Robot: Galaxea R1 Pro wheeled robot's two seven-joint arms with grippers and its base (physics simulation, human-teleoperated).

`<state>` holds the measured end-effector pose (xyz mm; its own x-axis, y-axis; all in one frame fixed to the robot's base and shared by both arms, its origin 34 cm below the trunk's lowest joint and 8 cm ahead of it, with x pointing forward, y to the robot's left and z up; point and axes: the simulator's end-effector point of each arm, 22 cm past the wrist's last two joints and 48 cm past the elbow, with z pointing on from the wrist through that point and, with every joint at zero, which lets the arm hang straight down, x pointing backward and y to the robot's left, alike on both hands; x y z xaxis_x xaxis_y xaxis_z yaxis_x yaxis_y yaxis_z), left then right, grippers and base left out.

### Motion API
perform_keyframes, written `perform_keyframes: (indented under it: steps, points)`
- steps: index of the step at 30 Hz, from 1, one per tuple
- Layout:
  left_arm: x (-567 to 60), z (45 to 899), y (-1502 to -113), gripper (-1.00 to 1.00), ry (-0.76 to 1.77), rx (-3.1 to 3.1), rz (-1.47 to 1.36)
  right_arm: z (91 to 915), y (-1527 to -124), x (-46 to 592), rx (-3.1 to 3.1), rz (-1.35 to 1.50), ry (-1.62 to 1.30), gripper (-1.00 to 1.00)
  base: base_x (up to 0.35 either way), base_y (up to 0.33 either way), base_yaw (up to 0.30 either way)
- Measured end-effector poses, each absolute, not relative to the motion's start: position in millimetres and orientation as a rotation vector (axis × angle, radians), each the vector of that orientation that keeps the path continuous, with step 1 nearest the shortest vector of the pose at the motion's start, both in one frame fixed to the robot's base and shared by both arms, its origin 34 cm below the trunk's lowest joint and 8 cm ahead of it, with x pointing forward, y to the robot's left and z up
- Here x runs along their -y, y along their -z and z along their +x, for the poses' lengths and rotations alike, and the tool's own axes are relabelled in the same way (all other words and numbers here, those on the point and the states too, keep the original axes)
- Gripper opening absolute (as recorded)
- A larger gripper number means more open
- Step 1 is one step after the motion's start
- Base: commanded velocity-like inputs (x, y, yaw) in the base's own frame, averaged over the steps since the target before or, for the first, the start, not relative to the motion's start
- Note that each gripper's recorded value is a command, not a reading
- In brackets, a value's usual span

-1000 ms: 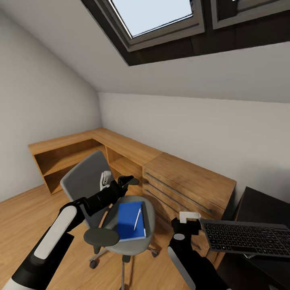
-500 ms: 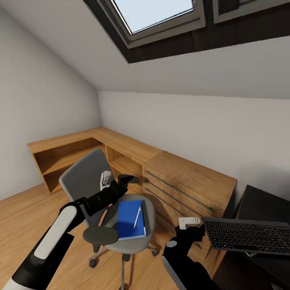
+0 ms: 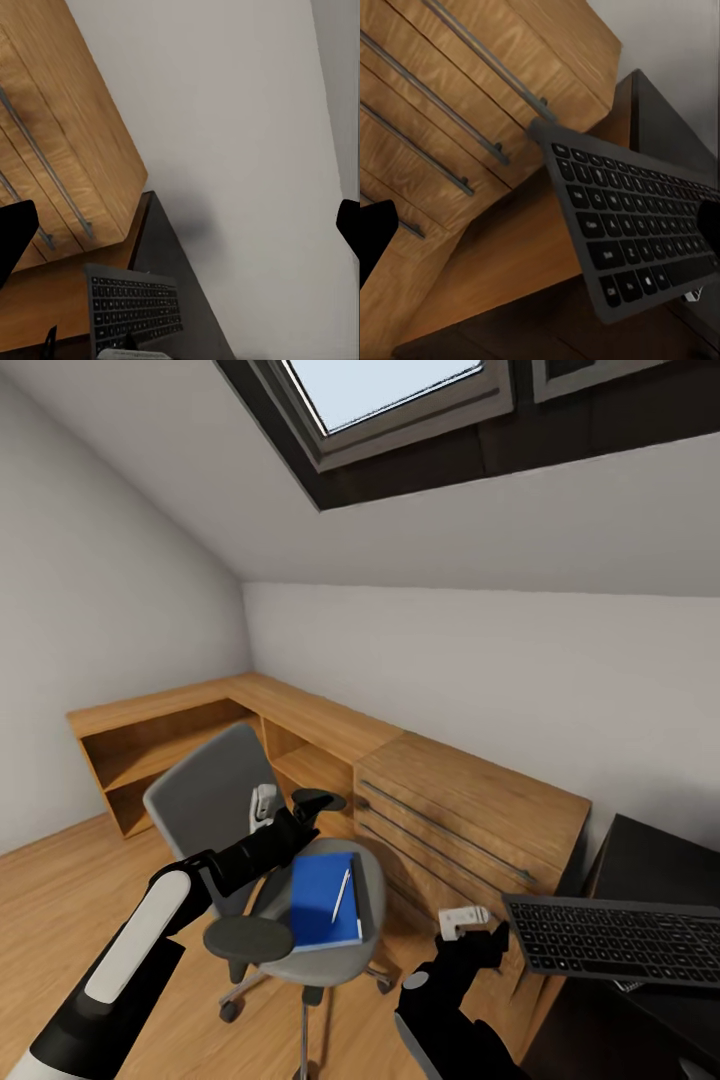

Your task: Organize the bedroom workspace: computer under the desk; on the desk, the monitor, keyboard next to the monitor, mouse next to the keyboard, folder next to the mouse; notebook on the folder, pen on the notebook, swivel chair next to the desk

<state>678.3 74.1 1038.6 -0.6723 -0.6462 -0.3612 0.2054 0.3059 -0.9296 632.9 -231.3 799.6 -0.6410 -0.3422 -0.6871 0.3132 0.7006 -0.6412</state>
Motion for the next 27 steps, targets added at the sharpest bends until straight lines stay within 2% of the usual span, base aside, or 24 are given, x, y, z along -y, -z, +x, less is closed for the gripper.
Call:
perform_keyframes:
  steps: [27]
  points:
    - [-61.4,671.5,-993.6,1.00,1.483,-1.846,-0.378,630.5,-757.3,237.3,-2.040,-0.017,1.000,1.00,0.000,0.000,0.000]
